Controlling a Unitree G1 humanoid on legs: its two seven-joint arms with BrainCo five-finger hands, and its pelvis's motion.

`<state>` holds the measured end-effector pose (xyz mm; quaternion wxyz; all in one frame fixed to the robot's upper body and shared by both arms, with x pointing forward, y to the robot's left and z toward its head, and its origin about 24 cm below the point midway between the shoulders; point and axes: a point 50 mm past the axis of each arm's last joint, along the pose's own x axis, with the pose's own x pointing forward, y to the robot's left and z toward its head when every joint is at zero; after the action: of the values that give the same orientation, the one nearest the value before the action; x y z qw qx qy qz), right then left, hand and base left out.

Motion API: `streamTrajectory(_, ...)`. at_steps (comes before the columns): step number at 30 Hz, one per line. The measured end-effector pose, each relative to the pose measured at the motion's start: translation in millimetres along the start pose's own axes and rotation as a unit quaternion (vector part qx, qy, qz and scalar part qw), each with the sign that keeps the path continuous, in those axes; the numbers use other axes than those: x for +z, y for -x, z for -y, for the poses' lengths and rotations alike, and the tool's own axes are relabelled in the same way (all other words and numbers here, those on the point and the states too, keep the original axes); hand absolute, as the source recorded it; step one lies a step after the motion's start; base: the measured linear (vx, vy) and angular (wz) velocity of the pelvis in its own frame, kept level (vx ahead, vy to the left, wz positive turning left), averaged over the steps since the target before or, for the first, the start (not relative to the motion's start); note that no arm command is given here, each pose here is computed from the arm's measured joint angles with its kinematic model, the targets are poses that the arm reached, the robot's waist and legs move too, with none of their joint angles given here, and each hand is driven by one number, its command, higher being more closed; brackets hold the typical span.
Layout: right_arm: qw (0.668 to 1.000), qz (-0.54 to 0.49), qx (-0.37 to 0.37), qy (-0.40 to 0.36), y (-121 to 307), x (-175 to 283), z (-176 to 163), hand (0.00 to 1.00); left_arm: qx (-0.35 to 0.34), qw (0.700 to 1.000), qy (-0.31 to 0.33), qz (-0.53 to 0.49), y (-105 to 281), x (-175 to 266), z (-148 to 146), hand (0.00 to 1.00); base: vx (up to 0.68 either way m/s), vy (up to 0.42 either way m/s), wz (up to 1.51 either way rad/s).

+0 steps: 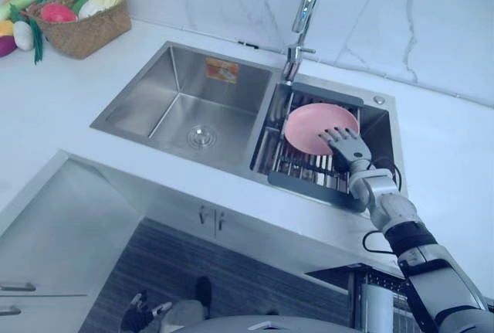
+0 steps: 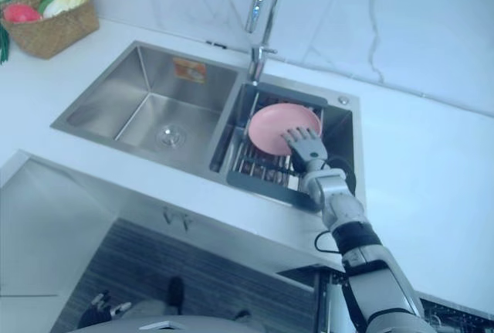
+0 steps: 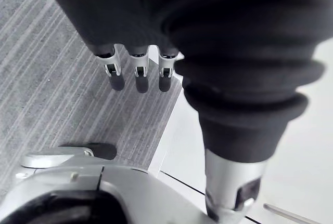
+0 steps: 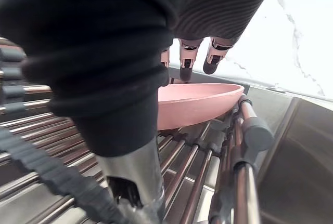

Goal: Walk over to the sink, pick up the cup, carry it to the dishwasher, place the cup inside the dishwasher, then close the dishwasher door

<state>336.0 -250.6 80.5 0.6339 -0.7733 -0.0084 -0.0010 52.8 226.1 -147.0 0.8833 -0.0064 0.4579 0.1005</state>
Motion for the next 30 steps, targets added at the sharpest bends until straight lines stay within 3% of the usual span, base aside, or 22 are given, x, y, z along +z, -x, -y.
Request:
streamTrajectory(7, 0.998, -0.049, -0.026, 0.004, -15.0, -12.4, 15.1, 0.0, 0.001, 1.0, 0.007, 0.012, -1.6, 6.3, -0.5, 0.0, 0.01, -0.006, 0.1)
streamTrajectory(8, 0.998, -0.054, -0.032, 0.002, -17.6, -13.3, 19.6, 1.0, 0.003, 1.0, 0.013, 0.013, -1.6, 6.6, -1.1, 0.0, 0.0, 0.0, 0.0)
streamTrajectory(21, 0.995, -0.051, -0.084, 0.009, -25.1, -20.3, 45.0, 1.0, 0.003, 0.997, 0.021, 0.074, -9.2, 39.9, -3.7, 0.0, -0.05, 0.023, 0.0)
streamTrajectory(30, 0.986, -0.007, -0.139, -0.091, -21.7, -16.6, 57.5, 1.0, 0.012, 0.997, 0.02, 0.075, -9.1, 40.4, -5.0, 0.0, 0.03, -0.003, -0.08)
